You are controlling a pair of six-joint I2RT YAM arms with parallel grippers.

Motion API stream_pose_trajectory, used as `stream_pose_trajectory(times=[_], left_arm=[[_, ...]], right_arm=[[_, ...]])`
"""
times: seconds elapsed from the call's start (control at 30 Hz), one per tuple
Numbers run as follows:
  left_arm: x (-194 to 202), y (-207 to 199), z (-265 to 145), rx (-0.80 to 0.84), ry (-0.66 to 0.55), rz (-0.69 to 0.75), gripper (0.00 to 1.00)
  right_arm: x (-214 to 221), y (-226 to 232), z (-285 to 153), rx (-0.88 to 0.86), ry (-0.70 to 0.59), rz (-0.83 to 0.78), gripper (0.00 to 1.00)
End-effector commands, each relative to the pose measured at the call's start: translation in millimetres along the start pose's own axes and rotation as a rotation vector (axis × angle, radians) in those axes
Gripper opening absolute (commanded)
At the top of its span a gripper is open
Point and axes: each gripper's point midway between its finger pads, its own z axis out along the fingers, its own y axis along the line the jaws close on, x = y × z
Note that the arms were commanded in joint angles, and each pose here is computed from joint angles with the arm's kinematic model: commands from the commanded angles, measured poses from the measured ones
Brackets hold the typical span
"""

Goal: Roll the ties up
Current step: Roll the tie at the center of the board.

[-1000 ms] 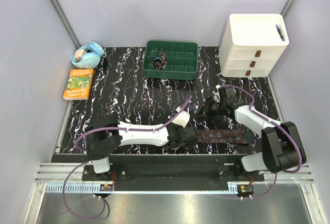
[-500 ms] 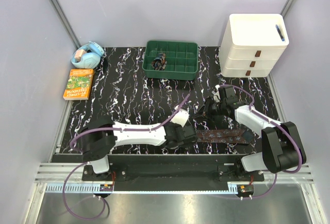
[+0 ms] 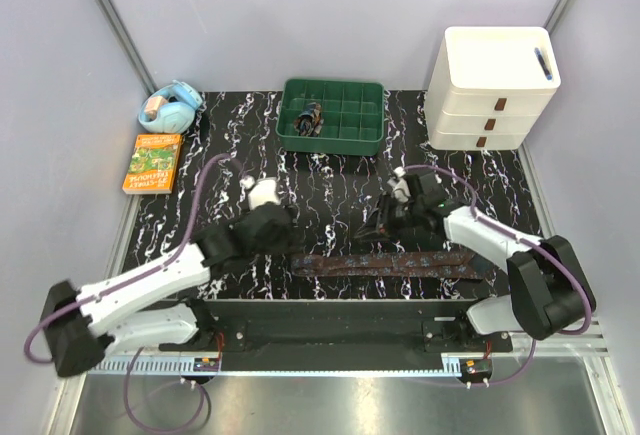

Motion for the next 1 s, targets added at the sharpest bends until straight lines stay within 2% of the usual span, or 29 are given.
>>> stream_pose_trajectory(times=[0.0, 0.1, 0.2, 0.43, 0.63, 0.97], left_arm=[[14, 11, 9, 0.14, 0.065, -0.123, 0.7], [24, 24, 16, 0.14, 0.082, -0.15, 0.7], [31, 32, 25, 0.156, 0.105, -0.196, 0.7], [47, 41, 41, 0.224, 0.157, -0.278, 0.66], [51, 44, 43, 0.273, 0.146, -0.307, 0.66], [63, 35, 45, 0.403, 0.152, -0.366, 0.65]], right_arm=[[13, 47, 13, -0.105, 0.024, -0.043, 0.31], [25, 69, 25, -0.188, 0.061, -0.048, 0.3], [37, 78, 40, -0.196, 0.095, -0.067, 0.3], [56, 72, 74, -0.174, 0.14, -0.049, 0.25], [65, 69, 94, -0.157, 0.171, -0.052, 0.21], [70, 42, 108, -0.104, 0.18, -0.037, 0.19]])
